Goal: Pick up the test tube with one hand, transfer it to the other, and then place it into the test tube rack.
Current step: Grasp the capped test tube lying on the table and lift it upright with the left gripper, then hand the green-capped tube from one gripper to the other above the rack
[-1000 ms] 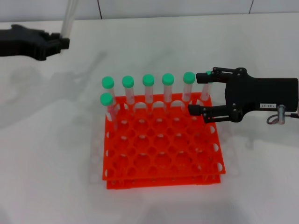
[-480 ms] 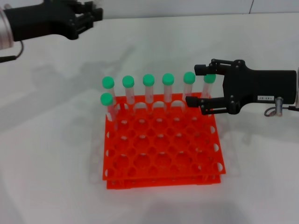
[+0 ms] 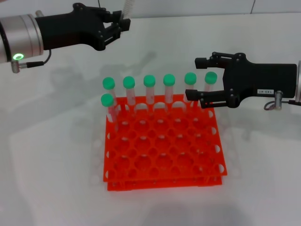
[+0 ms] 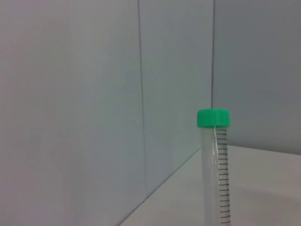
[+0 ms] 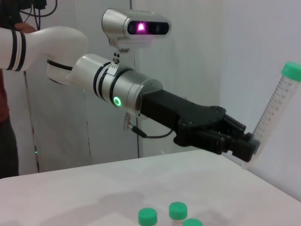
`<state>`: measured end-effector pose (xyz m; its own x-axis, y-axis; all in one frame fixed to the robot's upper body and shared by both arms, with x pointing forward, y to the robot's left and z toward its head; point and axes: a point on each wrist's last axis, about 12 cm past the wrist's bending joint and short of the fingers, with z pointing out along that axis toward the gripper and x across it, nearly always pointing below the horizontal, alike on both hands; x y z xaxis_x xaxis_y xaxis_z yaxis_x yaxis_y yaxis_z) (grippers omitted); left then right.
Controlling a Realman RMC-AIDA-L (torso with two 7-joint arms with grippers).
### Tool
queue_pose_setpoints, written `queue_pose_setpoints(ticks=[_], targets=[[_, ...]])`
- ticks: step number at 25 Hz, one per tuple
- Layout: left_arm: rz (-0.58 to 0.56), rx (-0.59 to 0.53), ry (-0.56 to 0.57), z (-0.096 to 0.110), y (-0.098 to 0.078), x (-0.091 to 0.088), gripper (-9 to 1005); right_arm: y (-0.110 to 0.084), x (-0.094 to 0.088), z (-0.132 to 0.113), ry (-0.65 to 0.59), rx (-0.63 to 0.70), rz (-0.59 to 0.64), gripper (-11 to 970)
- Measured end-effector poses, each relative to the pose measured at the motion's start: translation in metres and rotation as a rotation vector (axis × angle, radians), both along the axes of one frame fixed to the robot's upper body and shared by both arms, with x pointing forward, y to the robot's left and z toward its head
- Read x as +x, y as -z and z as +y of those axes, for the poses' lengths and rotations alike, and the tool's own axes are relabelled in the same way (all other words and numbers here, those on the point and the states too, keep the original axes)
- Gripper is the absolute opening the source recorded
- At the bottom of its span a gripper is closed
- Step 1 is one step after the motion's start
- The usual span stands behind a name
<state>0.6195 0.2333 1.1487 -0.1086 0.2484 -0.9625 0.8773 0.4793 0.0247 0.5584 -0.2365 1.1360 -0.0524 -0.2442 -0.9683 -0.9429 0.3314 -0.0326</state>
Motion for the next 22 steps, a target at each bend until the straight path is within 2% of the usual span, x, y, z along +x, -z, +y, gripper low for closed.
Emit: queue_pose_setpoints(ticks=[10,22], targets=[[0.006,-0.007,0.057,-0.016,0.008,-0.003,198,-0.003,0.004,0.0,0.013,-0.003,-0.015,813],[0.018,0.008,0.107,-0.024,0.013,-0.008,198,-0.006,0.008,0.002,0.019,0.004,-0.022,810]])
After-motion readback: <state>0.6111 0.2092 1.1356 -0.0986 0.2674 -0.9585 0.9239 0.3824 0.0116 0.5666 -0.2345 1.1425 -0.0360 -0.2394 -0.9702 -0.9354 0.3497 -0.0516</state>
